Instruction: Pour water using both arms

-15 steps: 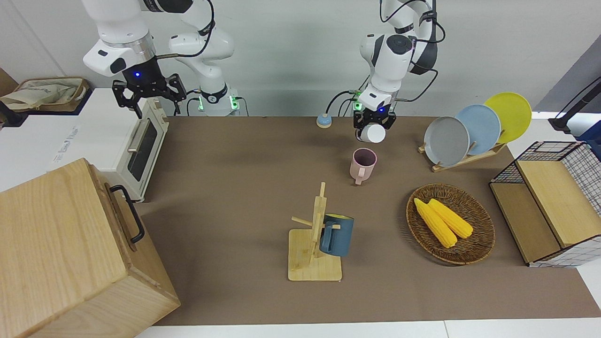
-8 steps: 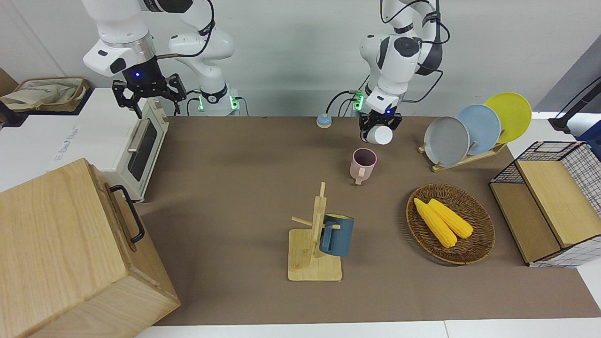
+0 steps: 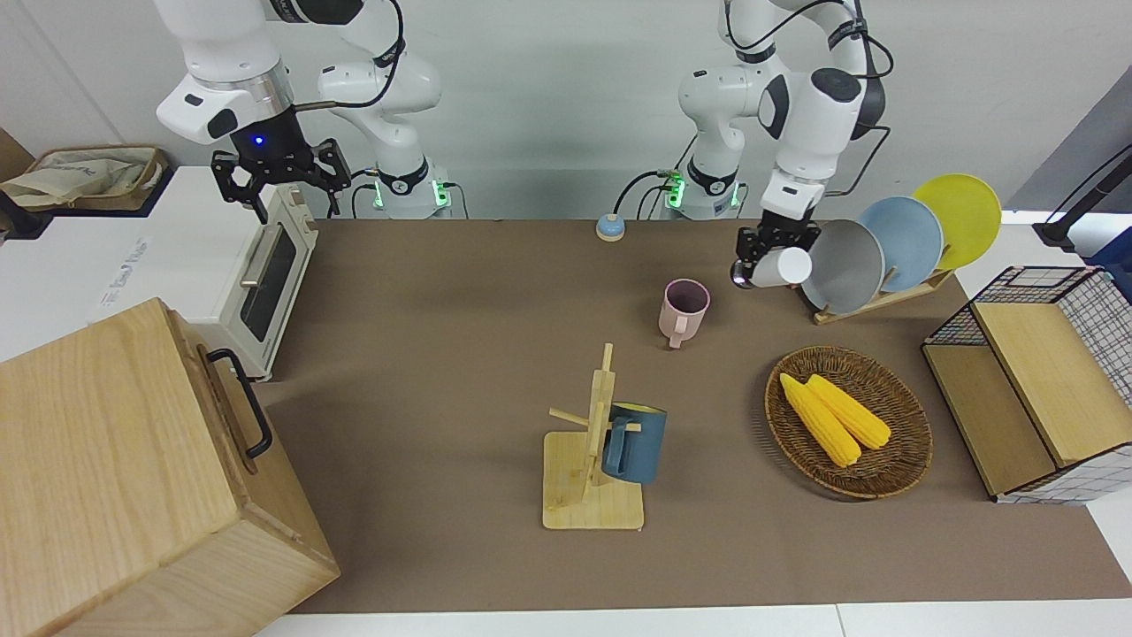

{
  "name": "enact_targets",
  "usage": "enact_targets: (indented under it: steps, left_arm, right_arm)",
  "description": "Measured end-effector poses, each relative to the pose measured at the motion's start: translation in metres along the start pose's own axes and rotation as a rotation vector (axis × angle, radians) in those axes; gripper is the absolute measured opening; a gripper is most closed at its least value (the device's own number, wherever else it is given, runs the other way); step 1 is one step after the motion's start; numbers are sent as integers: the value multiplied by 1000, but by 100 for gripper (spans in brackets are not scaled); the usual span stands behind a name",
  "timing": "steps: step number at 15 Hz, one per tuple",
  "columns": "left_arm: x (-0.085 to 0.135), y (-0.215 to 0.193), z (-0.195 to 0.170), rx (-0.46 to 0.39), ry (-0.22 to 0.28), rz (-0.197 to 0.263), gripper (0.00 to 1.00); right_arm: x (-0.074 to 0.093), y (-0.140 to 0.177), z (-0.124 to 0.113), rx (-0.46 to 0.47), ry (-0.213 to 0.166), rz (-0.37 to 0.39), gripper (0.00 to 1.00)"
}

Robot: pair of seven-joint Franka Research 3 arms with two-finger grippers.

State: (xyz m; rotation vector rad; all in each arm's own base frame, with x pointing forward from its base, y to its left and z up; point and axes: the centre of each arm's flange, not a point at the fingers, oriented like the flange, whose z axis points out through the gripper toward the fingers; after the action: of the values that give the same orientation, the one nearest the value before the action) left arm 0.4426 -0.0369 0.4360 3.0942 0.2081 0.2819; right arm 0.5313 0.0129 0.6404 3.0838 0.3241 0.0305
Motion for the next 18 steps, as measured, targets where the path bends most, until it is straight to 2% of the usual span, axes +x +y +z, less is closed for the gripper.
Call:
enact_targets:
  steps: [2, 6, 11, 18]
  left_arm:
    - [22, -19, -4, 18, 47, -26, 64]
    - [60, -60, -16, 62, 97, -75, 64]
    - [105, -98, -54, 76, 189, -138, 64]
    - [151, -134, -116, 104, 326, -164, 64]
  right_arm:
    - [0, 0, 0, 0, 0, 0, 100]
    - [0, 0, 0, 0, 0, 0, 100]
    - [0, 0, 0, 0, 0, 0, 100]
    - [0, 0, 0, 0, 0, 0, 100]
